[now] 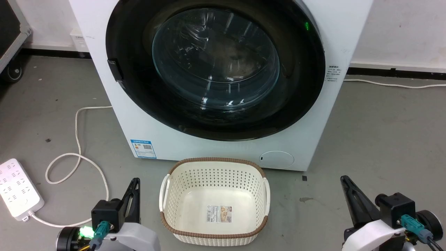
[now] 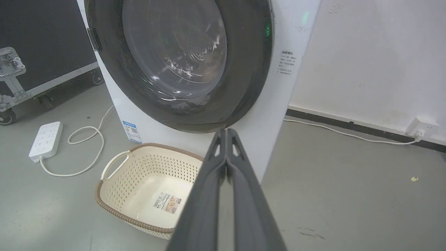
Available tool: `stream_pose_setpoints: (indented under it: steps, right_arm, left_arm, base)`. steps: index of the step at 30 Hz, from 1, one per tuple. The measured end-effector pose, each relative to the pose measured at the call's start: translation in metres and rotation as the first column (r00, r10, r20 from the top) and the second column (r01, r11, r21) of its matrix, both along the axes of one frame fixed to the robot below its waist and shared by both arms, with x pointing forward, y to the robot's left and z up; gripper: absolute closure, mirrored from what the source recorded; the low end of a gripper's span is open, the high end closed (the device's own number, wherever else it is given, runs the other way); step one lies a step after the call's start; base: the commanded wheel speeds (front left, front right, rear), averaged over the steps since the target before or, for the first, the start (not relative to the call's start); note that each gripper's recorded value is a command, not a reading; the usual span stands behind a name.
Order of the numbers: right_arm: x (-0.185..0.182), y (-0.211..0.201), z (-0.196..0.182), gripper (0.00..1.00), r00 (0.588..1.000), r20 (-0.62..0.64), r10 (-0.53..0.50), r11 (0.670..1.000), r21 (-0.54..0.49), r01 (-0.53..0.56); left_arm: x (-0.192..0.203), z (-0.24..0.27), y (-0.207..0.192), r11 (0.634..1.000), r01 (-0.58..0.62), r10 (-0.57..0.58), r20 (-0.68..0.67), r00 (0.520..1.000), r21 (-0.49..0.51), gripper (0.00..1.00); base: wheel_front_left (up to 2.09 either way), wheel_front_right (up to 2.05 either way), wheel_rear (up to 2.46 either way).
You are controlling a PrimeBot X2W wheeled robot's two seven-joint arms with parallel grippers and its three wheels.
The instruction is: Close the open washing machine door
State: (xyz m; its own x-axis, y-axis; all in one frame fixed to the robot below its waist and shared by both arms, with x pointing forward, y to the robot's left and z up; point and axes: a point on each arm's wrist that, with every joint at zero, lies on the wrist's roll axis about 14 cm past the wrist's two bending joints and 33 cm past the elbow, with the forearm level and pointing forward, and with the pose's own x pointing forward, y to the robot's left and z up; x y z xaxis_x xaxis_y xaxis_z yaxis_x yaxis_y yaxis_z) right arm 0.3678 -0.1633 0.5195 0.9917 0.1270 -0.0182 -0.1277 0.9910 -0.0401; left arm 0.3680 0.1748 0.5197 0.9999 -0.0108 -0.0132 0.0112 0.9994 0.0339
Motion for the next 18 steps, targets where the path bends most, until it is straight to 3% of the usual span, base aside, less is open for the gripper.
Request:
stream_pose_setpoints:
  steps: [18]
  right_arm:
    - [0.0010, 0.0022, 0.0020, 1.00, 1.000, -0.004, 0.003, 1.000, -0.005, -0.003]
  left_arm:
    - [0.0013, 0.0018, 0.0027, 1.000, -0.010, 0.010, -0.006, 1.000, 0.014, 1.00]
  base:
    - [0.00, 0.00, 0.00]
